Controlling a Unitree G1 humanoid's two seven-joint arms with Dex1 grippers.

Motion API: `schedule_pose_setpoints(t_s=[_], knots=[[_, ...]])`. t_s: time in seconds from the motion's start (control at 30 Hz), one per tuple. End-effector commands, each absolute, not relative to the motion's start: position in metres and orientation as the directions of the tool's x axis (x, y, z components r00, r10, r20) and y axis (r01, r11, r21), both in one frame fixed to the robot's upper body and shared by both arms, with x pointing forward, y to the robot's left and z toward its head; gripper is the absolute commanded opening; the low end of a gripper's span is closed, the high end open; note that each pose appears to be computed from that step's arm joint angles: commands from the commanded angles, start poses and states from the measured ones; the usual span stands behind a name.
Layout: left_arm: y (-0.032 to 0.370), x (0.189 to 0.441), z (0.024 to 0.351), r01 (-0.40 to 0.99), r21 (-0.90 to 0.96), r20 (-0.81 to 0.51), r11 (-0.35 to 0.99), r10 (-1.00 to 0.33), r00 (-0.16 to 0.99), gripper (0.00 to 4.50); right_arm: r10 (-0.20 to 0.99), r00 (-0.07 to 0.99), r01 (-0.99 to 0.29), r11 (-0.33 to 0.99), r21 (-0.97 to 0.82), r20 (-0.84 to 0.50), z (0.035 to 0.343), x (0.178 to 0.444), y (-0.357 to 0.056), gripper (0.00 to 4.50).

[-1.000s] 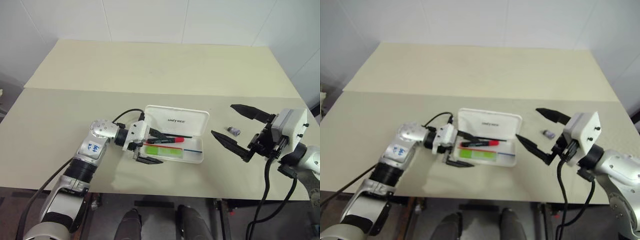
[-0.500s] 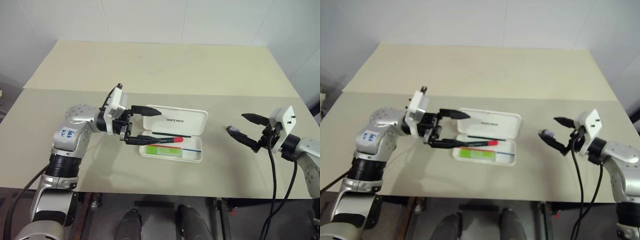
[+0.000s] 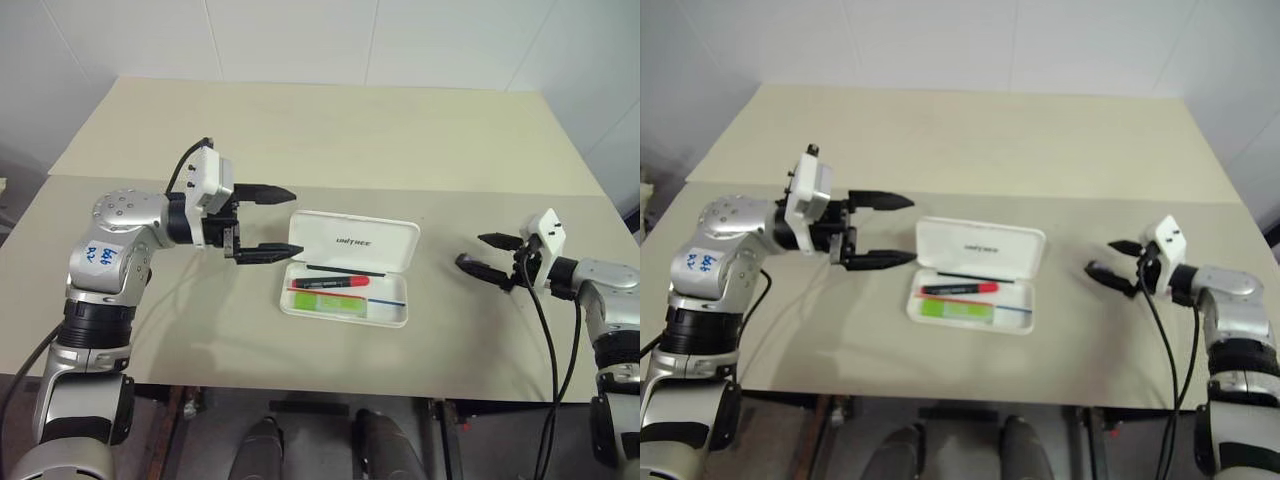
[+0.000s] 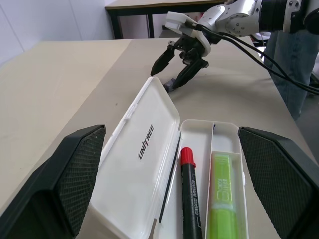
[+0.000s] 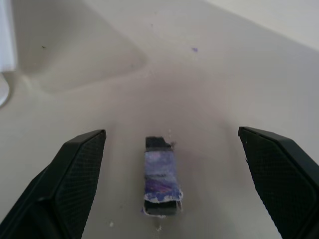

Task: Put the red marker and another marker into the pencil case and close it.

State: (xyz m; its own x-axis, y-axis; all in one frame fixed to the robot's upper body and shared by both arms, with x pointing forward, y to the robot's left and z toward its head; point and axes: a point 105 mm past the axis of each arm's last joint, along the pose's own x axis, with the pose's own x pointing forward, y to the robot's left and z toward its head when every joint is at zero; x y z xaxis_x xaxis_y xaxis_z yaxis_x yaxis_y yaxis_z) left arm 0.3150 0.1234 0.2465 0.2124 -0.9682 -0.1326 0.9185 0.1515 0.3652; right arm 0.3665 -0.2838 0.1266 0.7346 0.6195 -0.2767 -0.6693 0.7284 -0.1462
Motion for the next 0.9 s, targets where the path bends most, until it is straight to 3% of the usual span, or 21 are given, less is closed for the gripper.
schedule_pose_setpoints(t_s=[0.03, 0.07, 0.2, 0.5, 0.63, 0.73, 0.9], knots=[[0.127, 0.309, 0.266, 0.884, 0.441, -0.123, 0.154, -0.966, 0.230, 4.48, 0.605, 0.730, -0.669, 0.728, -0.150, -0.317, 0.116, 0.366, -0.289, 4.50], [0.128, 0.308, 0.268, 0.882, 0.445, -0.123, 0.155, -0.965, 0.232, 4.48, 0.604, 0.728, -0.669, 0.730, -0.141, -0.325, 0.113, 0.366, -0.290, 4.50], [0.130, 0.309, 0.270, 0.880, 0.450, -0.126, 0.154, -0.964, 0.233, 4.50, 0.612, 0.727, -0.671, 0.730, -0.133, -0.311, 0.110, 0.367, -0.288, 3.62], [0.126, 0.313, 0.269, 0.874, 0.467, -0.144, 0.132, -0.964, 0.223, 4.50, 0.660, 0.712, -0.700, 0.692, -0.173, -0.239, 0.120, 0.364, -0.279, 0.46], [0.126, 0.315, 0.265, 0.872, 0.476, -0.160, 0.114, -0.964, 0.214, 4.50, 0.669, 0.707, -0.708, 0.674, -0.213, -0.231, 0.130, 0.364, -0.275, 0.40], [0.130, 0.315, 0.255, 0.876, 0.474, -0.180, 0.092, -0.963, 0.199, 4.50, 0.722, 0.666, -0.740, 0.609, -0.284, -0.186, 0.156, 0.358, -0.263, 0.40], [0.135, 0.310, 0.252, 0.883, 0.461, -0.138, 0.091, -0.975, 0.172, 4.50, 0.827, 0.539, -0.817, 0.468, -0.339, -0.158, 0.192, 0.324, -0.222, 0.40]])
